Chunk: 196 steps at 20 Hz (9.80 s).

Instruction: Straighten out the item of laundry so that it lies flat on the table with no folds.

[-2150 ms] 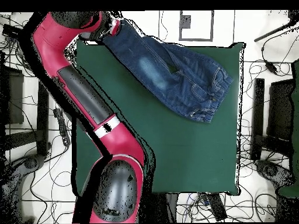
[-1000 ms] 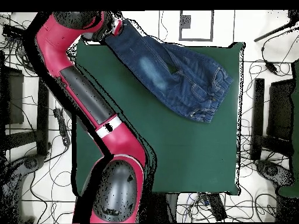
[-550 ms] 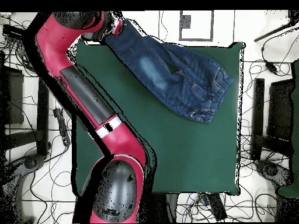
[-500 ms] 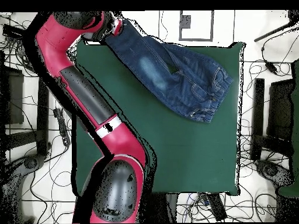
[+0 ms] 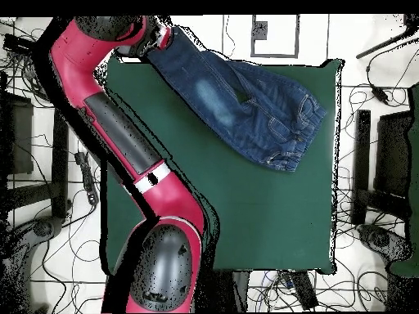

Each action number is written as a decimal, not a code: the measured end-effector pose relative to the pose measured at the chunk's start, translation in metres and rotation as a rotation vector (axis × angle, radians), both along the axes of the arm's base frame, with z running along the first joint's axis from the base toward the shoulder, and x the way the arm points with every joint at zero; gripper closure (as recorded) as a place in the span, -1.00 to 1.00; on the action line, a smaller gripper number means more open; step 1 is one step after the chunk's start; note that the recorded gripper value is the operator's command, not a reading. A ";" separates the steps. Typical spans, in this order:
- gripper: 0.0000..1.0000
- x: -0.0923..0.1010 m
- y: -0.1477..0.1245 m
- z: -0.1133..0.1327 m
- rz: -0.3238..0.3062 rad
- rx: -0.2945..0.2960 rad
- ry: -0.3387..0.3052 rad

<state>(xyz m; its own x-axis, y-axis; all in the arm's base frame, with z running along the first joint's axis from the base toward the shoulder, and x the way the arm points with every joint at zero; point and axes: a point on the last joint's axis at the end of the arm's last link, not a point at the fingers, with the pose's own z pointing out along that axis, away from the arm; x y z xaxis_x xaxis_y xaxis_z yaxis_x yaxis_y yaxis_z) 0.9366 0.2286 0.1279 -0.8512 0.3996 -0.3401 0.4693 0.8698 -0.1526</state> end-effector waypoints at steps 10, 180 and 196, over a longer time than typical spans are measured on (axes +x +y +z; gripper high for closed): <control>-1.00 0.001 -0.003 0.001 -0.007 -0.003 -0.004; -1.00 -0.284 -0.370 -0.175 -1.278 0.111 -0.123; 1.00 -0.283 -0.369 -0.175 -1.267 0.107 -0.132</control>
